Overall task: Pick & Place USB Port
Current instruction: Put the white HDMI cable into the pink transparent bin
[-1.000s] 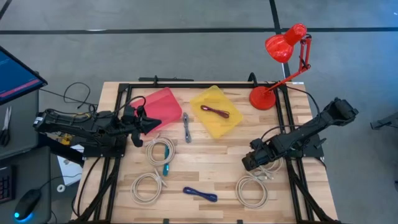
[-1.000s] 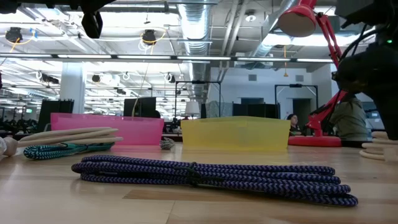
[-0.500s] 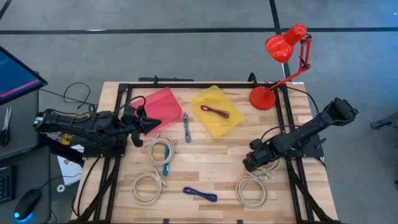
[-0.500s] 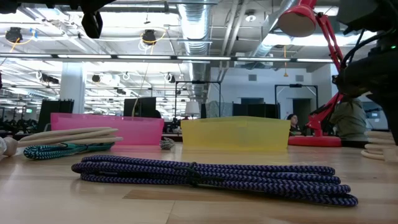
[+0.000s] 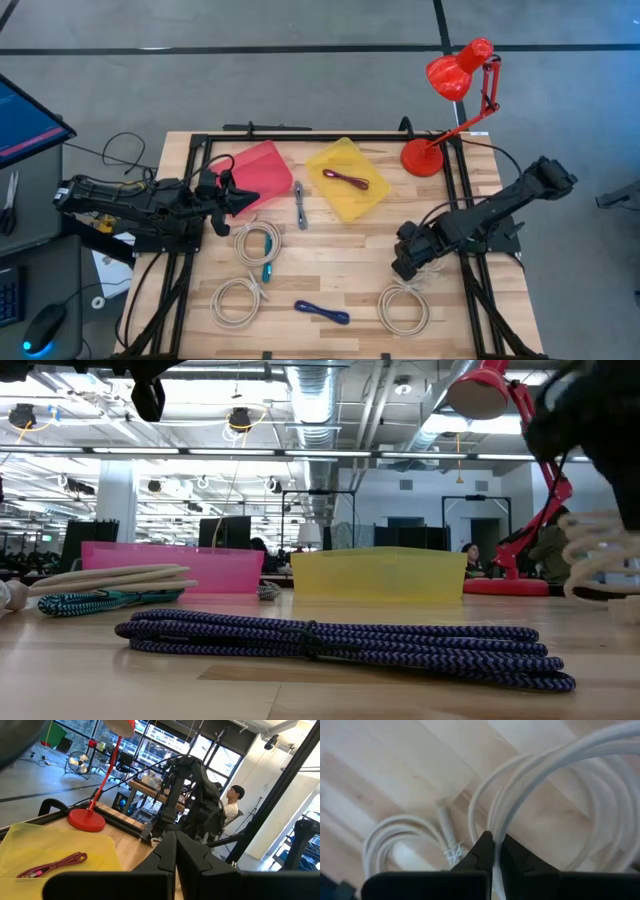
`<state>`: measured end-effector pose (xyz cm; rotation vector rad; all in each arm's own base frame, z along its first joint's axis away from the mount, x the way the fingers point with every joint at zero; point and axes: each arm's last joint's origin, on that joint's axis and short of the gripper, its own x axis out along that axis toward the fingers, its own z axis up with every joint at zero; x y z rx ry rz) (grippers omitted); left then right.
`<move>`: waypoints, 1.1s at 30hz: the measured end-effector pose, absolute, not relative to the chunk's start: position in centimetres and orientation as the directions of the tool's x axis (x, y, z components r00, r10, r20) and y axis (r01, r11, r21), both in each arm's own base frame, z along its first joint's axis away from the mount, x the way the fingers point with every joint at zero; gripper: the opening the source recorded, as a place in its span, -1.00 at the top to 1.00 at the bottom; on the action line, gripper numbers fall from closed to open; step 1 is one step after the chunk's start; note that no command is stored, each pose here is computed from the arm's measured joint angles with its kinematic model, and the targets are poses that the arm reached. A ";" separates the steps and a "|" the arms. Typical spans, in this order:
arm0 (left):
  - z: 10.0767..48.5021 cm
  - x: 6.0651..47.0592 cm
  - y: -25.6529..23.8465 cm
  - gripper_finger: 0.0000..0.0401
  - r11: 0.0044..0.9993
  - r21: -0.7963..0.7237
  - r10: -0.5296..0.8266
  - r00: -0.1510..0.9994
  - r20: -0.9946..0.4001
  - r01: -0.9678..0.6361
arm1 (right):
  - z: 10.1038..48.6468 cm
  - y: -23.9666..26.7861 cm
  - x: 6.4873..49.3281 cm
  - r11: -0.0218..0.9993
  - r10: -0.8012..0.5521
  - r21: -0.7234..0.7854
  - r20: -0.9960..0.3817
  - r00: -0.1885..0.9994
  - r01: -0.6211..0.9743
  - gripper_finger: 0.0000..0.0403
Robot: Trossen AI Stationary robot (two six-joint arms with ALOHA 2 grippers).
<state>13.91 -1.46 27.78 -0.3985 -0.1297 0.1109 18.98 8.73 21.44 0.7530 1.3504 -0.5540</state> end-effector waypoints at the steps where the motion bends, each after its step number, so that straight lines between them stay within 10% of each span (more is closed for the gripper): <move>1: 27.8 13.9 -1.5 0.97 0.916 -0.393 0.133 0.986 0.104 -0.083 | 22.1 8.7 19.0 0.664 0.057 0.156 -0.986 0.159 0.731 0.99; 19: 28.4 13.8 -1.4 0.97 0.905 -0.421 0.136 0.977 0.163 -0.056 | 31.0 4.7 22.1 0.764 -0.257 0.119 -0.846 0.467 0.635 1.00; 33: 27.9 14.7 -0.5 0.49 0.556 -0.830 0.250 0.959 0.132 -0.031 | 34.3 1.3 26.8 0.888 -0.312 0.141 -0.514 0.799 0.437 1.00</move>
